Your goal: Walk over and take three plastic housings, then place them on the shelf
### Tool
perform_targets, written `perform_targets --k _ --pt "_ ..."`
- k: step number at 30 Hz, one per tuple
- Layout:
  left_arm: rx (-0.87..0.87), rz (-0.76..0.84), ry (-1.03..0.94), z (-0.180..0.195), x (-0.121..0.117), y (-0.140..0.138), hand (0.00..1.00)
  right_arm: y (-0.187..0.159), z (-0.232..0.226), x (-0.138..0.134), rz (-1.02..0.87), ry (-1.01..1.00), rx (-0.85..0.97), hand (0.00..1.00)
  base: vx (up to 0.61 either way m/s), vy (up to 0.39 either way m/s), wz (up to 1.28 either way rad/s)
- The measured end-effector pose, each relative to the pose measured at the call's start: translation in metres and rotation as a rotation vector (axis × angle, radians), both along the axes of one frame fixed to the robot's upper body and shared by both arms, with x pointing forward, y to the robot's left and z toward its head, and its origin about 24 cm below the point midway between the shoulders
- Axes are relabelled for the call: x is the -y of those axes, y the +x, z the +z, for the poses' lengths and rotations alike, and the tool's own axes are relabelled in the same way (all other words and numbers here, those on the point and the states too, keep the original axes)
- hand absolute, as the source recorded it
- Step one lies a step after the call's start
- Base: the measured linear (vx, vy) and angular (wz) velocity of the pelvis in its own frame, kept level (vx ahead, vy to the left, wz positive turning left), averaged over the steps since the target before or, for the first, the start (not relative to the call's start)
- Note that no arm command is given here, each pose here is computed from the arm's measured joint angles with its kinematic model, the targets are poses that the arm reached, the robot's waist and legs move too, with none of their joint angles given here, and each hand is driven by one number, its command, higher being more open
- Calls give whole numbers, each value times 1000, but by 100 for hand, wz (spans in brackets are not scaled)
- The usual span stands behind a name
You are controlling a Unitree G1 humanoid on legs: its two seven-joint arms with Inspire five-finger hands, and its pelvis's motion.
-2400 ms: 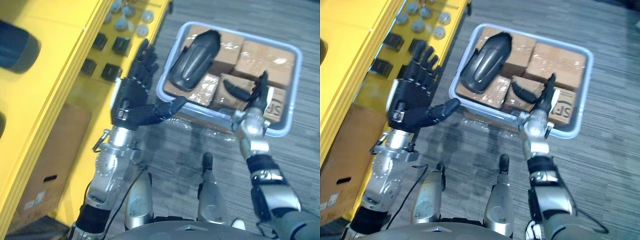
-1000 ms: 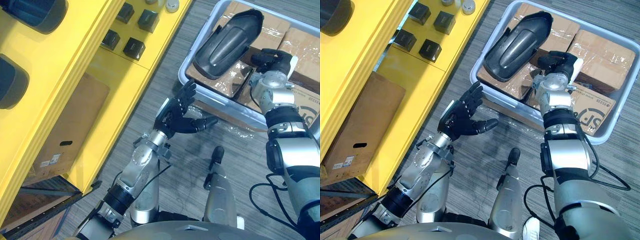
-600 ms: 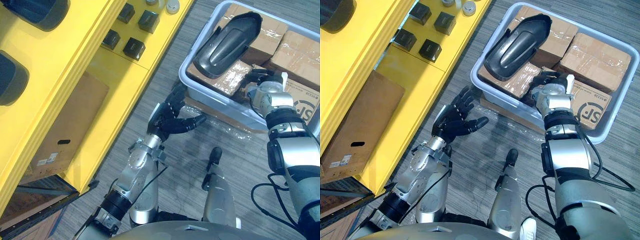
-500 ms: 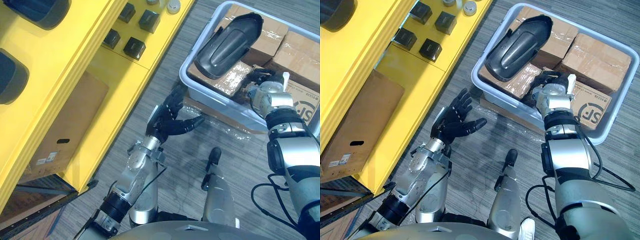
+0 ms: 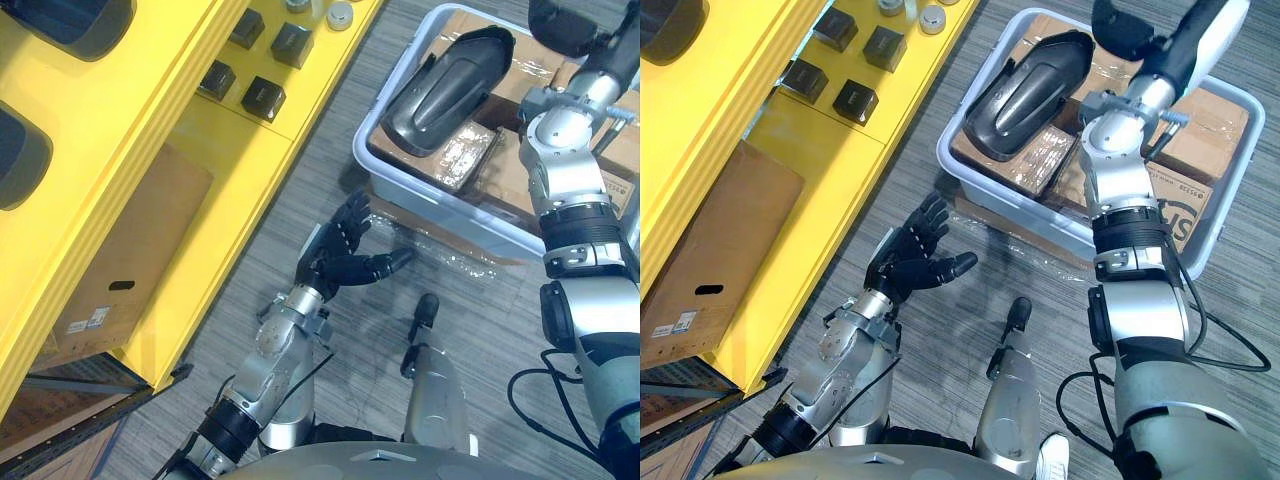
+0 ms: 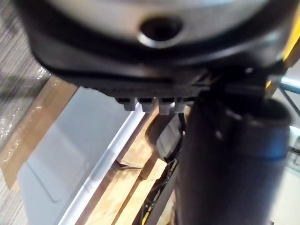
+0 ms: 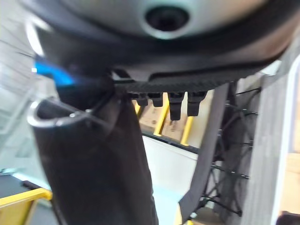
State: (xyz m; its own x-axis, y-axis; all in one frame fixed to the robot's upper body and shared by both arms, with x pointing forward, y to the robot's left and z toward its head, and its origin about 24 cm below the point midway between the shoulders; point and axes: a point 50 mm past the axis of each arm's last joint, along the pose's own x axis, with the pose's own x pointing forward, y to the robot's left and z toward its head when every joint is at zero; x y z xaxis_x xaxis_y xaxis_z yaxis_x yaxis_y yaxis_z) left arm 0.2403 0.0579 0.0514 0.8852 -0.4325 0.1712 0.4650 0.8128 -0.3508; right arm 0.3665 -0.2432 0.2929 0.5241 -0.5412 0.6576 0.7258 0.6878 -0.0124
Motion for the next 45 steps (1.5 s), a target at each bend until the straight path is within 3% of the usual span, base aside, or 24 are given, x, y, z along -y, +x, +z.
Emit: perform_targets --k 5,10,21,31,32,45 --pt "37 -3 -22 6 2 2 100 9 -34 -8 -15 -65 -179 100 24 5 -8" --pt "65 -47 -16 14 18 10 100 18 -64 0 -74 -66 -372 100 60 -12 -4" --pt "73 -12 -31 19 19 16 100 23 -77 -2 -56 -132 -523 100 14 -1 -1" --pt "68 27 -81 25 16 21 100 35 -86 -2 38 -31 -719 100 0 11 4" --pt "68 36 -90 26 15 22 100 36 -84 0 33 -35 -734 0 32 12 3" --pt "76 59 -94 28 9 26 100 34 -70 29 -36 -9 -814 0 9 5 3"
